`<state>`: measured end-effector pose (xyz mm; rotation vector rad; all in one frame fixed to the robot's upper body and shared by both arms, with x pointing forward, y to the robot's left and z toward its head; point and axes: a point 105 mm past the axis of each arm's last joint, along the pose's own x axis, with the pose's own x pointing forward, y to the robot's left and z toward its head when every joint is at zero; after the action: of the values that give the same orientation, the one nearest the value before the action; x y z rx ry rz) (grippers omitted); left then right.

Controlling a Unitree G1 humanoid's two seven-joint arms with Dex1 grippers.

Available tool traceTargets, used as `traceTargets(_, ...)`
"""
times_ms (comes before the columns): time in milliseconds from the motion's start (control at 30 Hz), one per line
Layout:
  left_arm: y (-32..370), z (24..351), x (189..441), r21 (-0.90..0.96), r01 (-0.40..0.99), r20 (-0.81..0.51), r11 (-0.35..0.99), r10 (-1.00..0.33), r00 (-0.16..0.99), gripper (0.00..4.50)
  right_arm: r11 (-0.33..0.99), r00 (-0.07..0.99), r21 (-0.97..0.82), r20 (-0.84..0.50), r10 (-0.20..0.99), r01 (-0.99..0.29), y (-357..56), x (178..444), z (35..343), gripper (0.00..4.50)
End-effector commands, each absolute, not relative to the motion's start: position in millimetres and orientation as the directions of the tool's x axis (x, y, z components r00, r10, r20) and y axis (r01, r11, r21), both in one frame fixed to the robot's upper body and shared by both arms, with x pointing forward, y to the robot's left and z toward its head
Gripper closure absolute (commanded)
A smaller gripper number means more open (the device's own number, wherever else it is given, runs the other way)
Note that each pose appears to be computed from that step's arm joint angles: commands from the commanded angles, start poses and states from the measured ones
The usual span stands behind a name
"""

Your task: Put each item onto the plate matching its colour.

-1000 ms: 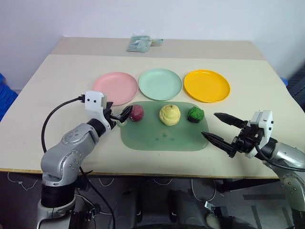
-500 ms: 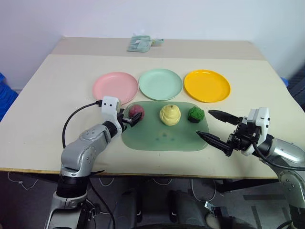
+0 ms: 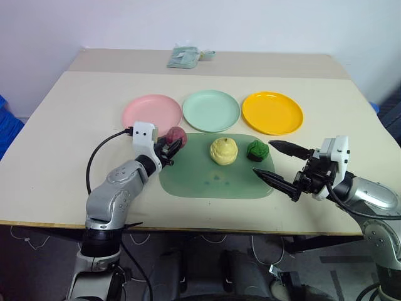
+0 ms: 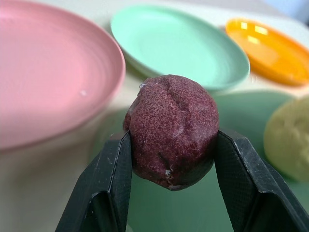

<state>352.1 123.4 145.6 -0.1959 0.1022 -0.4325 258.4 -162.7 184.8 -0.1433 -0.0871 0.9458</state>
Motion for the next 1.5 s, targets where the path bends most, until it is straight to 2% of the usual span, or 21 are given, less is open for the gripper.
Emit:
traceTargets(33, 149.9, 183.8, 370.8, -0.329, 0.308, 0.083, 0.893, -0.297, 0.951, 2.25, 0.563, 0.566, -0.205, 0.054, 0.823, -0.8, -156.2, 260.5, 196.7, 0.0)
traceTargets(133, 170.8, 188.7, 390.0, -0.442, 0.201, 0.076, 0.874, -0.188, 0.979, 2.25, 0.555, 0.553, -0.204, 0.068, 0.83, -0.807, -153.1, 264.1, 199.6, 0.0)
traceTargets(233, 181.8, 195.2, 404.1, -0.519, 0.169, 0.084, 0.838, -0.146, 0.986, 2.25, 0.542, 0.538, -0.206, 0.078, 0.839, -0.815, -148.6, 269.0, 202.1, 0.0)
traceTargets(333, 182.9, 195.2, 413.6, -0.525, 0.163, 0.078, 0.835, -0.143, 0.987, 1.31, 0.532, 0.527, -0.206, 0.081, 0.846, -0.821, -146.3, 272.9, 201.8, 0.0)
traceTargets(433, 178.5, 189.3, 417.5, -0.508, 0.154, 0.053, 0.848, -0.147, 0.988, 0.03, 0.525, 0.521, -0.21, 0.082, 0.85, -0.825, -145.2, 274.8, 200.5, 0.0)
traceTargets(567, 170.7, 186.0, 411.1, -0.459, 0.187, 0.044, 0.869, -0.188, 0.981, 0.03, 0.544, 0.535, -0.214, 0.105, 0.838, -0.811, -145.3, 279.5, 203.7, 0.0)
traceTargets(667, 162.6, 201.3, 397.3, -0.468, 0.301, 0.136, 0.831, -0.269, 0.953, 0.03, 0.539, 0.528, -0.207, 0.107, 0.842, -0.817, -139.7, 280.7, 203.0, 0.0)
traceTargets(733, 159.6, 203.3, 386.7, -0.386, 0.356, 0.154, 0.851, -0.321, 0.935, 0.03, 0.534, 0.524, -0.198, 0.107, 0.845, -0.822, -135.5, 282.1, 202.0, 0.0)
traceTargets(833, 150.2, 209.3, 343.8, -0.272, 0.575, 0.215, 0.771, -0.534, 0.818, 0.03, 0.556, 0.549, -0.18, 0.089, 0.831, -0.812, -122.9, 295.5, 197.5, 0.0)
traceTargets(967, 142.2, 204.6, 297.1, -0.159, 0.757, 0.188, 0.634, -0.733, 0.654, 0.03, 0.564, 0.561, -0.17, 0.072, 0.825, -0.808, -111.7, 307.0, 193.6, 0.0)
traceTargets(1067, 147.3, 192.2, 256.9, -0.044, 0.865, 0.075, 0.499, -0.862, 0.501, 0.03, 0.56, 0.56, -0.144, 0.041, 0.827, -0.816, -99.2, 318.1, 185.8, 0.0)
traceTargets(1300, 160.4, 186.6, 227.0, 0.046, 0.909, -0.003, 0.414, -0.91, 0.414, 0.03, 0.512, 0.516, -0.088, -0.033, 0.856, -0.855, -85.5, 324.6, 167.5, 0.0)
traceTargets(1500, 165.6, 181.1, 212.8, 0.068, 0.919, -0.036, 0.388, -0.92, 0.391, 0.03, 0.508, 0.514, -0.084, -0.08, 0.854, -0.857, -82.0, 333.0, 157.5, 0.0)
